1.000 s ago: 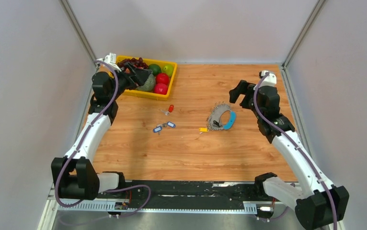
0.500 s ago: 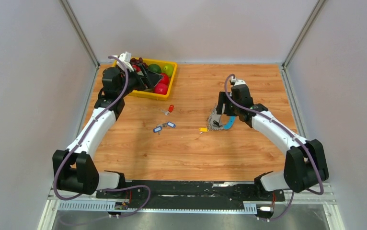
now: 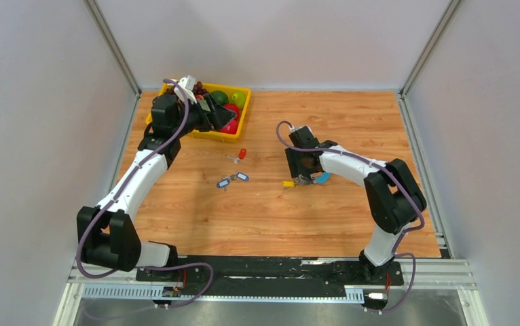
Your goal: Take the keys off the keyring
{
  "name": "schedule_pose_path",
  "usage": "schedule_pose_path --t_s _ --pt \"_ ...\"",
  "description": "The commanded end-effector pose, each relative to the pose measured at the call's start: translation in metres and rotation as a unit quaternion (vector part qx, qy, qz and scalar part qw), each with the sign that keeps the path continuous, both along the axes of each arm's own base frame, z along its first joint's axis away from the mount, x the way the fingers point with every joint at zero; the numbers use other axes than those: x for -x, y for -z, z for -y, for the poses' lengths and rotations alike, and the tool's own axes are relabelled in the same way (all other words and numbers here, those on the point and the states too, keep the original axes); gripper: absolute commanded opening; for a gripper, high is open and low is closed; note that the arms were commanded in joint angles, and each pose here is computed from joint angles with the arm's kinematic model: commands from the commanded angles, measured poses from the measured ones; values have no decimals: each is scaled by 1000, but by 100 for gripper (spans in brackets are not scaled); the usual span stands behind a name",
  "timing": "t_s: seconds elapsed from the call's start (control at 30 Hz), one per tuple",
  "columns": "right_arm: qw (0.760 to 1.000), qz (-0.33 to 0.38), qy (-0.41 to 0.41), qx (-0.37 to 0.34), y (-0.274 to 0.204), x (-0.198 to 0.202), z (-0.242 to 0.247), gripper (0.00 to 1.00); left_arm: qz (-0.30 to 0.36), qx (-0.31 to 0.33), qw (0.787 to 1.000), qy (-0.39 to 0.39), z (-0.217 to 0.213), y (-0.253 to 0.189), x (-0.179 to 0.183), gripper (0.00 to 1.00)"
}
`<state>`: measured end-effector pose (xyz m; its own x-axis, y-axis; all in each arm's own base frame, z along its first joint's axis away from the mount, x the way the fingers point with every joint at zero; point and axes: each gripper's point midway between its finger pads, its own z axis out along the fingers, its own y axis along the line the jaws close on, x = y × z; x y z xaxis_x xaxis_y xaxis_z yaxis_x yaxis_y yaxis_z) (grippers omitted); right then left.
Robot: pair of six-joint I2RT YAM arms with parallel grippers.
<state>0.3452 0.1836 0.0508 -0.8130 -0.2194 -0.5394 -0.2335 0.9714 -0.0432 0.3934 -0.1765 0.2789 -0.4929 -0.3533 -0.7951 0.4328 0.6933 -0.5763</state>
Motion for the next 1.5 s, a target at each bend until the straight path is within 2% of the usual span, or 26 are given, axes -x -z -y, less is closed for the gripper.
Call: schedule_pose_path --t_s 0.0,0.33,0.5,0.57,0.6,0.63,0.67,0.73,0.9,0.97,1.23,1.47 --pt "998 0 24 65 1 -6 19 67 29 -2 999 13 3 -19 -1 100" --pt "992 -13 47 119 18 -5 38 47 27 -1 1000 14 3 -19 -1 100" --pt "993 -3 50 109 9 -7 36 37 26 2 1000 16 4 -20 0 100" --pt "993 8 54 106 1 -8 37 38 25 4 1000 17 5 -20 0 100" --pt "993 12 56 105 -2 -9 37 45 24 4 1000 18 5 -20 0 100" --pt "993 17 57 105 -5 -9 38 58 22 5 1000 19 6 -19 0 100" --pt "993 22 58 103 -9 -10 39 64 21 6 1000 19 6 -19 0 100" --pt "992 29 61 103 -15 -10 40 67 19 7 1000 20 6 -18 0 100" --pt "992 43 63 99 -25 -10 41 66 18 6 1000 20 6 -17 -1 100" --pt "991 42 63 107 -22 -10 44 63 17 6 1000 20 6 -16 -1 100" --pt "987 19 75 139 0 -10 56 55 15 5 1000 21 7 -15 -2 100" --pt "985 -15 80 150 25 -7 65 52 14 6 1000 20 6 -15 -2 100"
